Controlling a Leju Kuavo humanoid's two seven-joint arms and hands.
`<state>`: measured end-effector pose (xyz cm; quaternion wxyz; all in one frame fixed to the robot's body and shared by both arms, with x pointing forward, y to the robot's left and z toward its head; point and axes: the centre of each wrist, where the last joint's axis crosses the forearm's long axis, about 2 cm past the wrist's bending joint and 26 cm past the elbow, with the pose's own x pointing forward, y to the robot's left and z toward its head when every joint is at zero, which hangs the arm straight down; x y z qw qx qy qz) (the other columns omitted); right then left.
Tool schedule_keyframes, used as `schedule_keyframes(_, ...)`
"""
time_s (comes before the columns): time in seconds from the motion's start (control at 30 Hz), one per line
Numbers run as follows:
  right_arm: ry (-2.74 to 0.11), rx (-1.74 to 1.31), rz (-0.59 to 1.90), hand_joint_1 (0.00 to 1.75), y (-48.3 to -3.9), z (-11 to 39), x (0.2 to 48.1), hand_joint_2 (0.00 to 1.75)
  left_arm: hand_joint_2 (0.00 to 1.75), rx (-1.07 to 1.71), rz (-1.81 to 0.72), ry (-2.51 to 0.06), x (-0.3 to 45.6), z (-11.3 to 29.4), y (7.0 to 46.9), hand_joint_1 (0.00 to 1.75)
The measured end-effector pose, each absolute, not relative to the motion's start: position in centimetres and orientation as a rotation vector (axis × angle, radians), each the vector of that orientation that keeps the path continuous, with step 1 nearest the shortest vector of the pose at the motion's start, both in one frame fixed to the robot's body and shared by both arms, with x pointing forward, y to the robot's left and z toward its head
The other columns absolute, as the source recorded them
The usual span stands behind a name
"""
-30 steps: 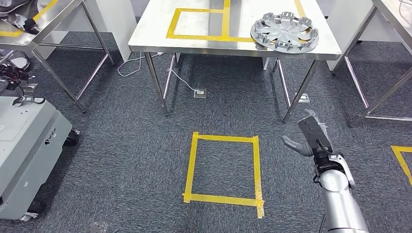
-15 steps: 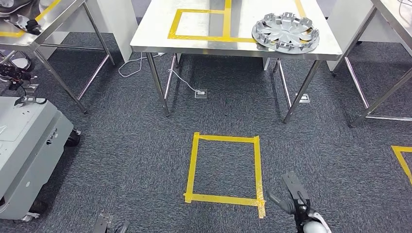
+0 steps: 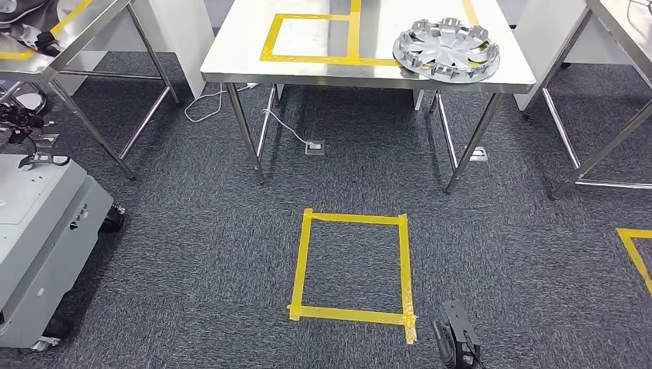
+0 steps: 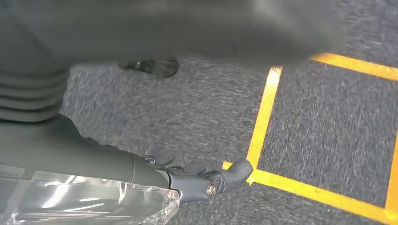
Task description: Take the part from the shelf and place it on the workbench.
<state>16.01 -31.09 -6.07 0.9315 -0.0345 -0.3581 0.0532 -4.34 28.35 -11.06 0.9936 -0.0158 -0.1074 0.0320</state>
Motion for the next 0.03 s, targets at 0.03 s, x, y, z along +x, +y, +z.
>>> schedule_keyframes(0.03,-0.726,-0.067,0.102,0.0,-31.0,-6.2,15.82,0.0,0.0,-0.03,0.062,-0.201,-4.7,-11.07,28.41,0.0)
